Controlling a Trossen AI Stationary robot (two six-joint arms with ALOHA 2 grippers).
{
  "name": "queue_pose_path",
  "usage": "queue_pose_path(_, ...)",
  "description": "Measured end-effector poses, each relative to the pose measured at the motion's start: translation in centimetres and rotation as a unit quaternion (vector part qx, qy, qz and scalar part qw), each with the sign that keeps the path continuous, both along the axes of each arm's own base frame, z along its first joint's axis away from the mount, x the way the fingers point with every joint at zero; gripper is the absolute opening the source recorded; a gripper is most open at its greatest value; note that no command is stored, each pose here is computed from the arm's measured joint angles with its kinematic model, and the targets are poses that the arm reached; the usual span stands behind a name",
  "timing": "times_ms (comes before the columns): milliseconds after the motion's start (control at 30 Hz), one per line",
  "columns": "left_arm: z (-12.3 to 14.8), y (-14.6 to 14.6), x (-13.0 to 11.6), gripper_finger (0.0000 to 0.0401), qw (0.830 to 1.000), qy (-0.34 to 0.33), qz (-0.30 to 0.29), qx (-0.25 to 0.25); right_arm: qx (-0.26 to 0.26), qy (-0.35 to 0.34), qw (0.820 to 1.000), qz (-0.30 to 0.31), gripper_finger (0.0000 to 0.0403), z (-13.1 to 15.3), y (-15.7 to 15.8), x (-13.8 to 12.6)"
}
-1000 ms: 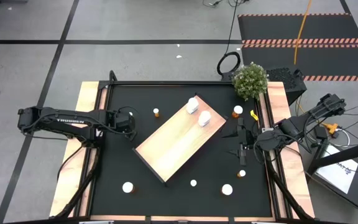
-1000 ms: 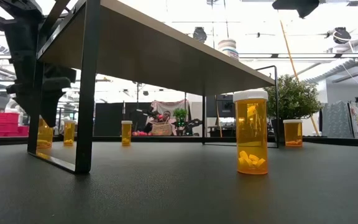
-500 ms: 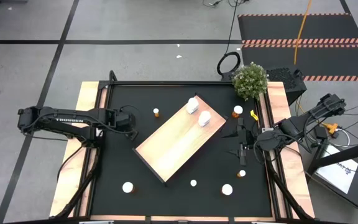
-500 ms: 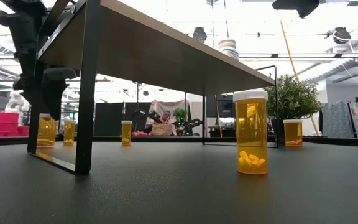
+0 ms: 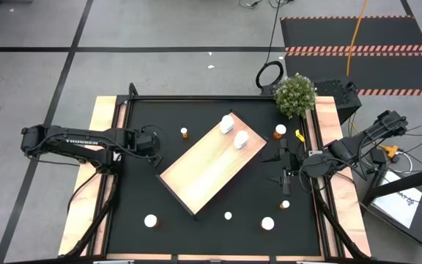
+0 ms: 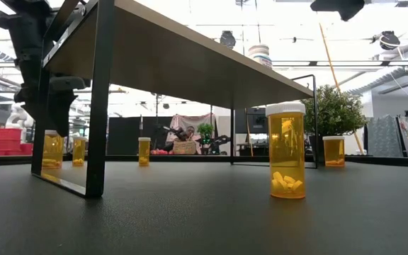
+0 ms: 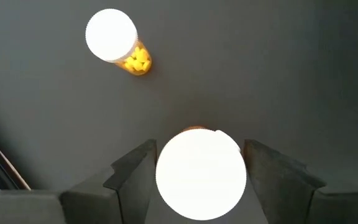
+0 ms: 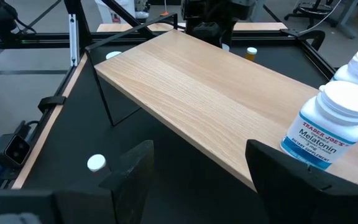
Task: Pick and place medicine bottles onto shelf by color
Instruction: Put the large orange pill bottle on the shelf
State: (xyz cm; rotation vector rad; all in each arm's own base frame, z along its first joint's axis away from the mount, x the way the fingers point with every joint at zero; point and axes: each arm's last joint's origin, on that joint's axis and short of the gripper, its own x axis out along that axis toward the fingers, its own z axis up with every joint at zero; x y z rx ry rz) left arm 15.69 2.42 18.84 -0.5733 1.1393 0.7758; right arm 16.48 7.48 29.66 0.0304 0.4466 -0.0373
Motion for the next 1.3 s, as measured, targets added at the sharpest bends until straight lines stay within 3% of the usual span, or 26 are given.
queue_pose_path(1100, -0.74, -0.08, -0.42, 0.0243, 1.000, 0.019, -0.013, 0.003, 0.001, 0.000, 1.000, 0.000, 0.0251, -0.01, 0.00, 0.00)
queue_pose_path(1300, -0.74, -0.07, -0.44, 0.0214, 1.000, 0.021, -0.016, 0.003, 0.001, 0.000, 1.000, 0.000, 0.0251, -0.01, 0.00, 0.00)
